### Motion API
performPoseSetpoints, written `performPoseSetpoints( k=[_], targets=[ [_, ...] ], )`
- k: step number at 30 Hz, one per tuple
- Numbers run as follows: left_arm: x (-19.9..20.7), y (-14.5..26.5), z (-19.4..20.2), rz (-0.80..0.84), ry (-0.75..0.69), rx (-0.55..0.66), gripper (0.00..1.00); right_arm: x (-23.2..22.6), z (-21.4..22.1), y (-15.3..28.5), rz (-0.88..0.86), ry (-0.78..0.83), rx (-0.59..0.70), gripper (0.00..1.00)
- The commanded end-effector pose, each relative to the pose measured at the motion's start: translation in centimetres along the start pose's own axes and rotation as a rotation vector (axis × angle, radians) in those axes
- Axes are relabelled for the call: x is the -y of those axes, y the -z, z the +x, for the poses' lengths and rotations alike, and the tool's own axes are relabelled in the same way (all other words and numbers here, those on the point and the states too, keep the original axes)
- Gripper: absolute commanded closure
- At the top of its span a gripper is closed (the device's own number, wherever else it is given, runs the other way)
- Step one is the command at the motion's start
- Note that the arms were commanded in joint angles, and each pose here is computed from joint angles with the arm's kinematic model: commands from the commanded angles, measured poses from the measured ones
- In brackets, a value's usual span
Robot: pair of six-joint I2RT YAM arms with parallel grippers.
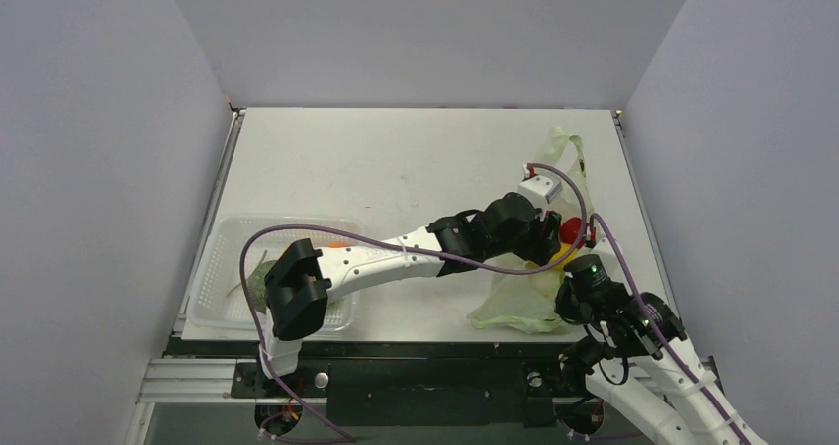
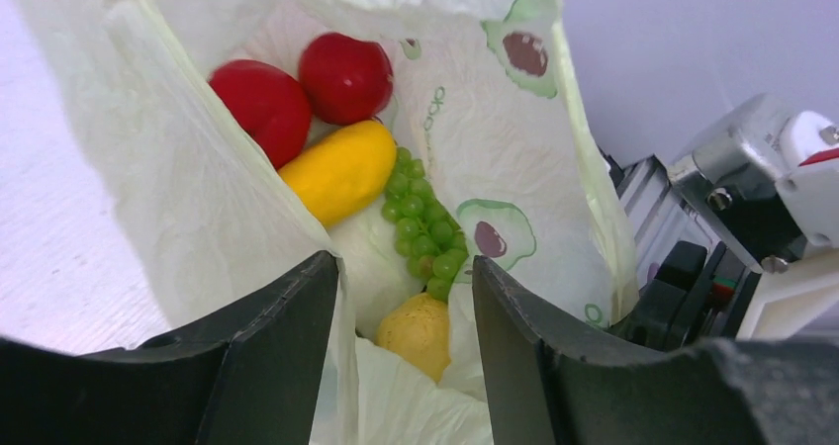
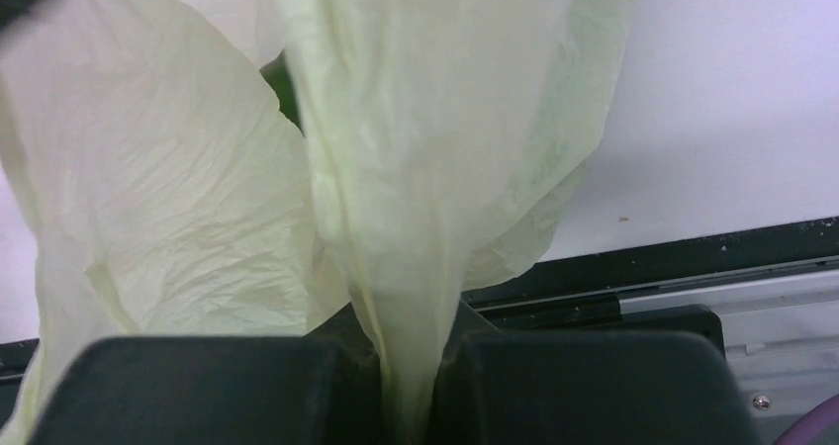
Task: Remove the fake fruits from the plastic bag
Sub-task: Take out the fake fruit from the plastic bag.
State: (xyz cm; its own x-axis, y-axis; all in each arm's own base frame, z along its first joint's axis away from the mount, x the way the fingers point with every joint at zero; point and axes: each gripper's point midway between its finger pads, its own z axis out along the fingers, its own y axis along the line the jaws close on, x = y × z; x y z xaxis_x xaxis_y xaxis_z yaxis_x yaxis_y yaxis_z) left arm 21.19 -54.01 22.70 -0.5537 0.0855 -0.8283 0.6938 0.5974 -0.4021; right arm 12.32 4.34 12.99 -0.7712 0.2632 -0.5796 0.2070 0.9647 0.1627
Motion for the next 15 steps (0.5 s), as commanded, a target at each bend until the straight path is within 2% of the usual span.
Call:
performPoseSetpoints(
  k=[1, 5, 10, 12, 15],
  targets=[
    [-0.9, 5.6, -6.8, -0.092, 0.072, 0.185, 0.5, -0.4, -2.4, 1.7, -0.044, -0.026, 0.107, 1.0],
    [-2.5, 7.4, -6.3, -0.172, 0.111, 0.171, 0.46, -0.2, -3.1, 2.4, -0.049, -0.038, 0.14, 1.0],
    [-2.7, 8.8, -6.0, -0.166, 0.139, 0.174, 0.39, -0.1, -3.3, 2.9, -0.062, -0.031, 0.166, 1.0],
    [-1.6, 8.0, -5.5, -0.101, 0.131, 0.155, 0.38, 0.0, -3.5, 2.9, -0.057, -0.023, 0.168, 1.0],
    [1.9, 5.9, -5.1, 0.064, 0.127, 0.123, 0.48, -0.1, -3.5, 2.7, -0.064, -0.025, 0.174, 1.0]
  ],
)
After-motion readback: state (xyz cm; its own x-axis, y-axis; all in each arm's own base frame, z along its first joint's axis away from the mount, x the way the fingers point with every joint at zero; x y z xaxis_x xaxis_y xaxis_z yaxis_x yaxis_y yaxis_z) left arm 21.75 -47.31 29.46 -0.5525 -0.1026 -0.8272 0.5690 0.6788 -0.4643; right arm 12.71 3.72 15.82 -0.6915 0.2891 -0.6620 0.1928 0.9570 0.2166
